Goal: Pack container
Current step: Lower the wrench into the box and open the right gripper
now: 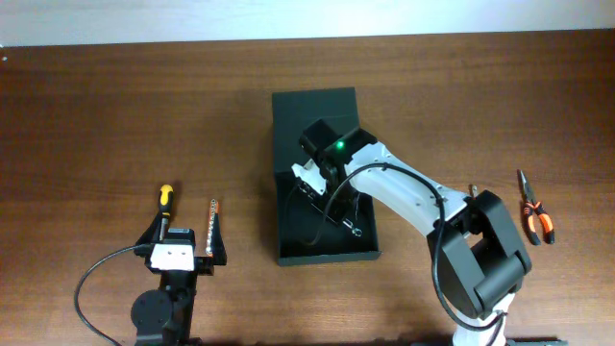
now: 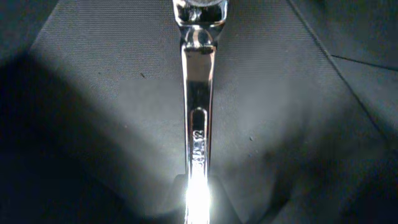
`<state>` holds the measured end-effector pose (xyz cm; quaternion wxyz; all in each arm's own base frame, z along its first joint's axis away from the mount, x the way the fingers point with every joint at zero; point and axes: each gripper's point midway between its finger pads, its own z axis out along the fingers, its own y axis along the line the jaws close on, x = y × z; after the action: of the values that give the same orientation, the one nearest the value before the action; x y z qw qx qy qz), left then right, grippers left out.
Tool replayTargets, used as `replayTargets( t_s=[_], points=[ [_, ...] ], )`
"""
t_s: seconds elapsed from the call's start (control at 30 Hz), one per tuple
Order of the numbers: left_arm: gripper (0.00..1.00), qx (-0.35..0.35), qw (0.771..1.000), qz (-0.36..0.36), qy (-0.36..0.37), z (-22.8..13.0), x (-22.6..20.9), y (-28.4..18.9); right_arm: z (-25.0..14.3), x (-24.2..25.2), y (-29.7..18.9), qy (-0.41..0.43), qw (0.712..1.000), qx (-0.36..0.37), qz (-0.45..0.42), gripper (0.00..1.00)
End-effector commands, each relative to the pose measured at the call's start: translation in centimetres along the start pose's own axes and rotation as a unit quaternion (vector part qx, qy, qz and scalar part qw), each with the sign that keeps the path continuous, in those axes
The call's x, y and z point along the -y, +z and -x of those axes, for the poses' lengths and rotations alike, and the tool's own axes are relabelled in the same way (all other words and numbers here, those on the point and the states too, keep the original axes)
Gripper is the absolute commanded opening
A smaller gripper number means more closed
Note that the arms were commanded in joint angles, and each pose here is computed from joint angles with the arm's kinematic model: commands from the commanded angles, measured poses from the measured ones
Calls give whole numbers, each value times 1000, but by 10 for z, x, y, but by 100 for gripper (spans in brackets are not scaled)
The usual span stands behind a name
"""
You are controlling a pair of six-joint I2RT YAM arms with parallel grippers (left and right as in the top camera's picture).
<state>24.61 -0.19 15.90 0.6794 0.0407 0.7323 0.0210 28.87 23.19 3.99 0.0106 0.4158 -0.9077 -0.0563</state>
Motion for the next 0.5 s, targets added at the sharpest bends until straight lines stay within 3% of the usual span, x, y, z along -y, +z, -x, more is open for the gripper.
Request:
replayTargets(
  t_s=[0.0, 0.23, 0.27, 0.3, 0.4, 0.47],
  points=[
    [99, 1, 1000, 1, 10, -1, -1, 0, -2, -5, 10, 3, 1000, -11, 12, 4],
    [99, 1, 1000, 1, 10, -2, -1, 0, -1, -7, 12, 3, 1000, -10, 19, 11],
    [99, 1, 1000, 1, 10, -1, -1, 0, -1, -7, 12, 3, 1000, -10, 20, 17],
    [99, 1, 1000, 1, 10, -2, -1, 0, -2, -7, 12, 3, 1000, -11, 20, 29],
    [99, 1, 1000, 1, 10, -1, -1, 0, -3, -7, 12, 8, 1000, -13, 20, 46],
    [99, 1, 1000, 1, 10, -1, -1, 0, -1, -8, 7, 21, 999, -13, 20, 51]
  ],
)
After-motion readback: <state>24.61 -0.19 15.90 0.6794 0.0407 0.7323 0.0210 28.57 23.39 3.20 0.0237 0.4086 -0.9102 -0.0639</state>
